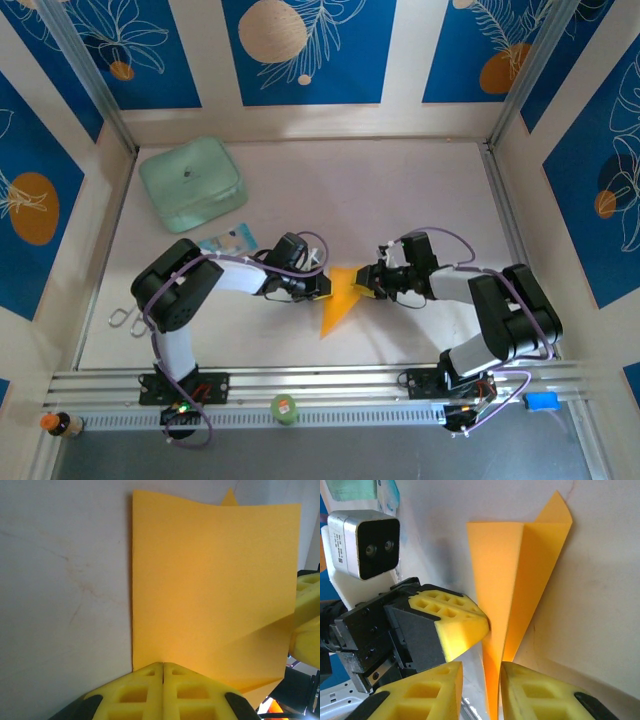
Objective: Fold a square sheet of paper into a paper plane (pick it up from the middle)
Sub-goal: Fold the wing for the fifth time at the center of the table.
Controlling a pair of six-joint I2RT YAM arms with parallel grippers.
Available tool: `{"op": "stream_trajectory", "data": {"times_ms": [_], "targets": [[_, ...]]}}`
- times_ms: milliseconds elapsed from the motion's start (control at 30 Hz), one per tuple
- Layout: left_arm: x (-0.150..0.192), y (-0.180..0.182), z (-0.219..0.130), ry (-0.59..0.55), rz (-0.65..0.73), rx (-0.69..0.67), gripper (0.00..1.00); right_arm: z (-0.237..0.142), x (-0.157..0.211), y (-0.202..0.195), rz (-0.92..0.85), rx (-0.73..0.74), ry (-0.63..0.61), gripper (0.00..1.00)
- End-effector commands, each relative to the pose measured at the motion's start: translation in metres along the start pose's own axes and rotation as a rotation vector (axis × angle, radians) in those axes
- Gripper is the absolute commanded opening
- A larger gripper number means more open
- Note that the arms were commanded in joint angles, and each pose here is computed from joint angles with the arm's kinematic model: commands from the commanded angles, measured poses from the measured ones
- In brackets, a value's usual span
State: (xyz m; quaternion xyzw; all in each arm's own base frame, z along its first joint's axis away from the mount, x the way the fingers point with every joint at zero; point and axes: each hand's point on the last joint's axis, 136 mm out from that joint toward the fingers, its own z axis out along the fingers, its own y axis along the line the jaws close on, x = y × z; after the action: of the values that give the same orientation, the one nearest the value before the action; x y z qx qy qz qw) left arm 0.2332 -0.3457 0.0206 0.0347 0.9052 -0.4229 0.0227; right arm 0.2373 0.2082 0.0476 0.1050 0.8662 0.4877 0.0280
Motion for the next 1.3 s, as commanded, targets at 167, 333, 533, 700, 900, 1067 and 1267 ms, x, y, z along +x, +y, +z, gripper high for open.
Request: {"op": "stream_trajectory", "data": {"times_ms": [167, 333, 533, 700, 900, 1067, 1267], "targets": [[0.001, 0.005, 0.001, 0.003, 0.006, -0.023, 0.00, 0.007, -0.003, -0.005, 0.030, 0.010, 0.039, 0.19], [-0.006, -0.017, -0.015, -0.045, 0.059, 0.016, 0.11, 0.006, 0.000, 0.000, 0.053, 0.023, 0.024, 0.06], [-0.012, -0.029, -0.043, -0.162, 0.165, -0.019, 0.29, 0.001, 0.001, -0.007, 0.182, 0.067, -0.051, 0.02], [0.011, -0.033, -0.052, -0.139, 0.462, -0.246, 0.39, -0.004, 0.000, -0.009, 0.274, 0.090, -0.131, 0.02], [0.044, -0.036, -0.037, -0.088, 0.730, -0.395, 0.50, -0.006, 0.001, -0.007, 0.333, 0.091, -0.151, 0.02], [0.053, -0.035, -0.025, -0.079, 0.838, -0.492, 0.55, -0.004, 0.003, -0.006, 0.345, 0.087, -0.136, 0.02], [0.056, -0.027, -0.013, -0.056, 0.920, -0.625, 0.55, -0.004, 0.003, -0.003, 0.345, 0.086, -0.131, 0.02]]}}
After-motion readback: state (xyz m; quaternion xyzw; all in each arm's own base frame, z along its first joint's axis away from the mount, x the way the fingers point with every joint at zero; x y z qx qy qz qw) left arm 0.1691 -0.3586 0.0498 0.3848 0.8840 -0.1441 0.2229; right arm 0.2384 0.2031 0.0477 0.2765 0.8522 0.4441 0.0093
